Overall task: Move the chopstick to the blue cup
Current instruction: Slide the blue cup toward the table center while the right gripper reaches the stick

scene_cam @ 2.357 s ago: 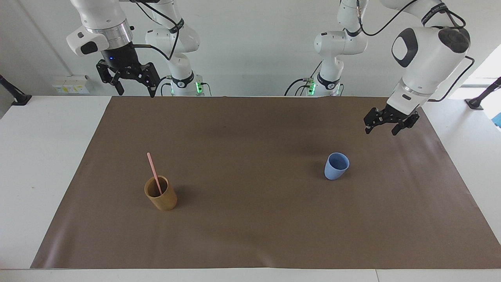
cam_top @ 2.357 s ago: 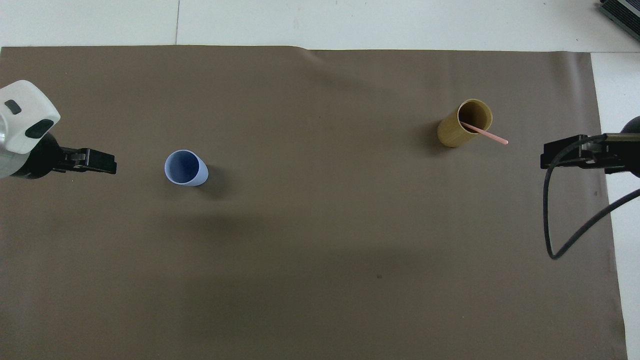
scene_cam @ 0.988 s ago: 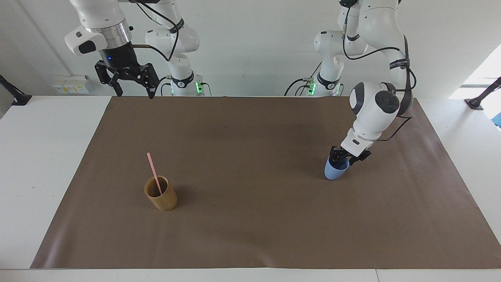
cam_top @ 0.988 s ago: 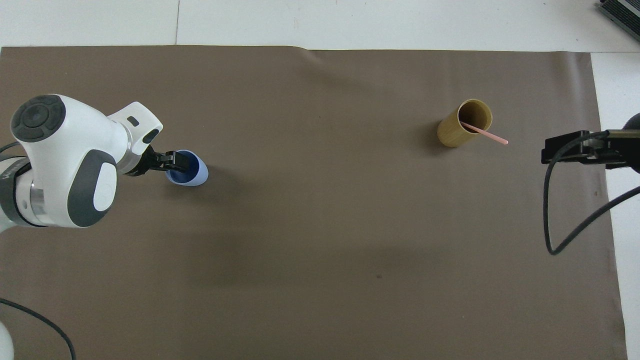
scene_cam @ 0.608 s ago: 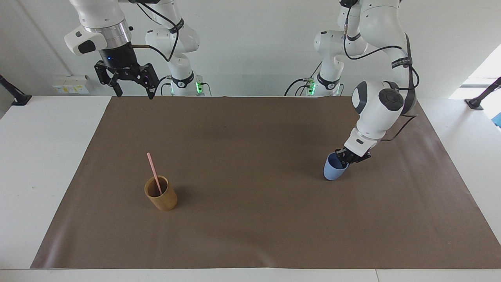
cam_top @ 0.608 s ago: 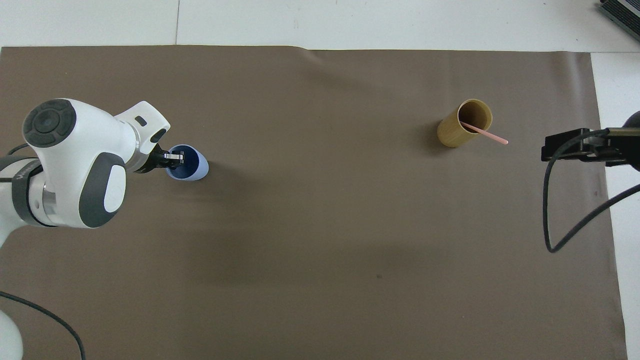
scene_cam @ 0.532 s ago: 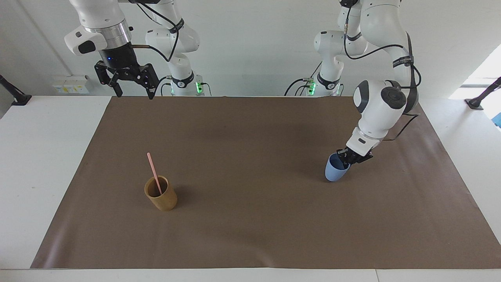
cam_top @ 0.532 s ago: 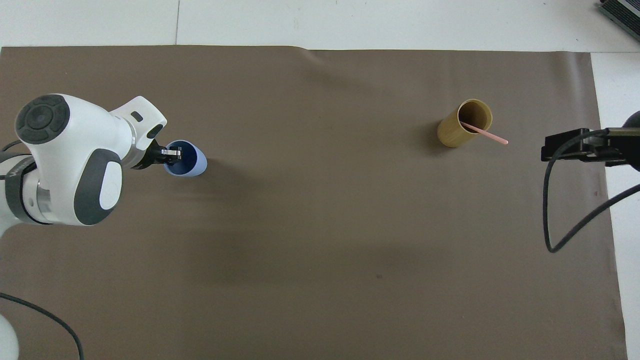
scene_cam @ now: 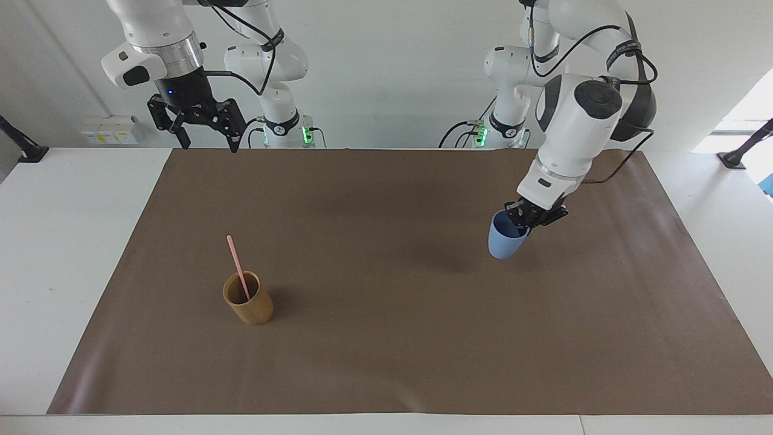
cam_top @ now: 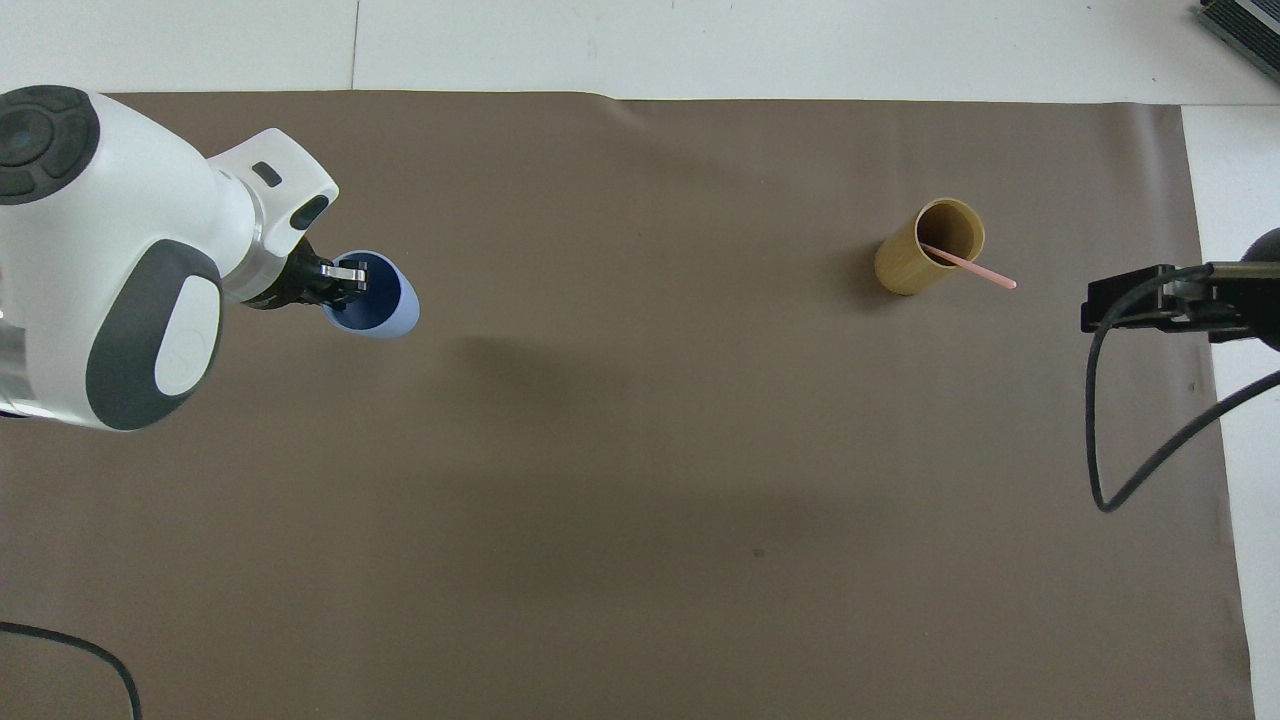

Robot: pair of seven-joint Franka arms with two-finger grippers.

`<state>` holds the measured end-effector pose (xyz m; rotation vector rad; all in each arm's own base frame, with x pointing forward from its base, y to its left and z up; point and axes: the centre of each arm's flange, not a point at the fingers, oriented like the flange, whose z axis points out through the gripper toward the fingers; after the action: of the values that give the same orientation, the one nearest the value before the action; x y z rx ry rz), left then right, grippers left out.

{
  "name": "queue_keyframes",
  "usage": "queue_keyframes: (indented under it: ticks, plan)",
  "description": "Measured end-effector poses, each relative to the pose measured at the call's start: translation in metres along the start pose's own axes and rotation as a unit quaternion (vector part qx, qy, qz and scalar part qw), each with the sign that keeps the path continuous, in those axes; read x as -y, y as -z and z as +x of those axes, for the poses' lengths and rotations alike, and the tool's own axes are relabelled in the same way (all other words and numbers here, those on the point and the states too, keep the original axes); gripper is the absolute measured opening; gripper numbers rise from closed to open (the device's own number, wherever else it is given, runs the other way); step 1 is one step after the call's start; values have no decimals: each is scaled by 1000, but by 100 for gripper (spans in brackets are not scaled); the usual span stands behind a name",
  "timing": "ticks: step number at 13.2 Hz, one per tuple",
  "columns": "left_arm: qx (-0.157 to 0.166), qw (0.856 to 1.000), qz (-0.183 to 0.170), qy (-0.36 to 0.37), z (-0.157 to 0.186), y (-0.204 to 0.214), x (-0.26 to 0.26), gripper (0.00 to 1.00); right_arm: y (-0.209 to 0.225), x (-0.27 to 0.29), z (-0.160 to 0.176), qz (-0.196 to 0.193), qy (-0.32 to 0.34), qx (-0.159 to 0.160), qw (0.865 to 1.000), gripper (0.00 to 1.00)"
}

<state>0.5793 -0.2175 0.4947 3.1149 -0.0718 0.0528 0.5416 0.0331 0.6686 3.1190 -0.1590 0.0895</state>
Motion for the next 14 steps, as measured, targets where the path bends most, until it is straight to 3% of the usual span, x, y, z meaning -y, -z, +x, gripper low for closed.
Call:
queue_keyframes:
  ticks: [5,8,14]
  plan:
    - [-2,1000,-7,25,-38,-10,-107,4,-2,-1,2,0,-2,-2,1000,100]
    - [-12,999,-19,26,-50,-45,-164,4,-6,-1,8,2,-2,-9,1000,100]
    - [-26,998,-45,24,-49,-84,-201,4,-32,2,26,3,3,-11,1000,100]
